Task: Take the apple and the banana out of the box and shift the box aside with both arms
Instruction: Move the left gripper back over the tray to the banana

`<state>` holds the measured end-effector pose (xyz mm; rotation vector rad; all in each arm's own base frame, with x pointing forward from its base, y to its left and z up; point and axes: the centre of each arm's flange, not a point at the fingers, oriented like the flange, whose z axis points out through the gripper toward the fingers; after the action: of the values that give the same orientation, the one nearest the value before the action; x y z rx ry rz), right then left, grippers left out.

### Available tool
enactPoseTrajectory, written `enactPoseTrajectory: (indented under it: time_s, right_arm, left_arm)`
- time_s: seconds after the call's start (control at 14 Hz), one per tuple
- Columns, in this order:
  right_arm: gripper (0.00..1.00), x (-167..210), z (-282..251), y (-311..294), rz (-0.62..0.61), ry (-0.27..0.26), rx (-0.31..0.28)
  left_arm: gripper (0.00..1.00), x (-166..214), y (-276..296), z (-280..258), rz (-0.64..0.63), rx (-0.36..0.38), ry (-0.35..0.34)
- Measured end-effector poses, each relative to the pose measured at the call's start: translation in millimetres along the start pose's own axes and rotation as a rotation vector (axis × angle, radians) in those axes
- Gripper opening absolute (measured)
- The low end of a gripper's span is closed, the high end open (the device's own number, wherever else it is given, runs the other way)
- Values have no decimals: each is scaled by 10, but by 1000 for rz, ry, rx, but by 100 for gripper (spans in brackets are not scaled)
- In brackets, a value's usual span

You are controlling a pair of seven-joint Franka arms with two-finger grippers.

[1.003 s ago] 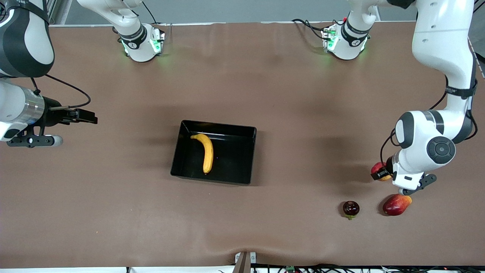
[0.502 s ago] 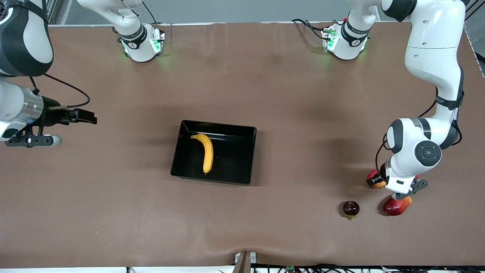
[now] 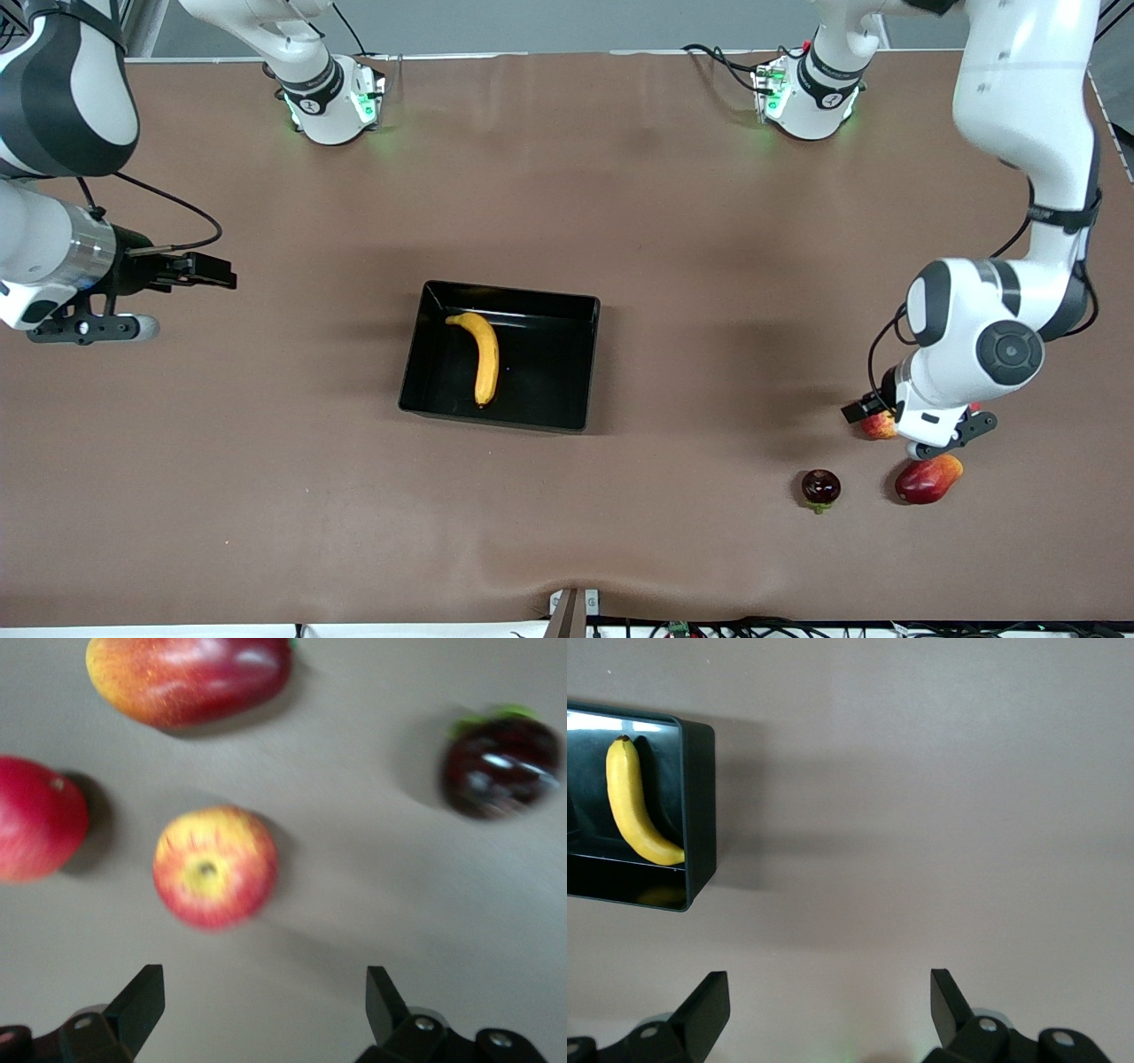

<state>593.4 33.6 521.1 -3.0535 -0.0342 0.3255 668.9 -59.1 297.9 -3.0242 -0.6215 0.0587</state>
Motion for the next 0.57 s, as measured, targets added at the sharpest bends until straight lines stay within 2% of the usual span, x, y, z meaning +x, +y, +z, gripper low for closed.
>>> enactPoseTrajectory:
  time_s: [0.22,0.57]
  right_arm:
    - [100,12,13,-6,0,0,0]
    - [100,27,34,-7,0,-3,0]
  left_arm:
    - [100,-435,508,-543,-8,-42,-18]
    - [100,-1418,1940,-1079,-106,-154,-17]
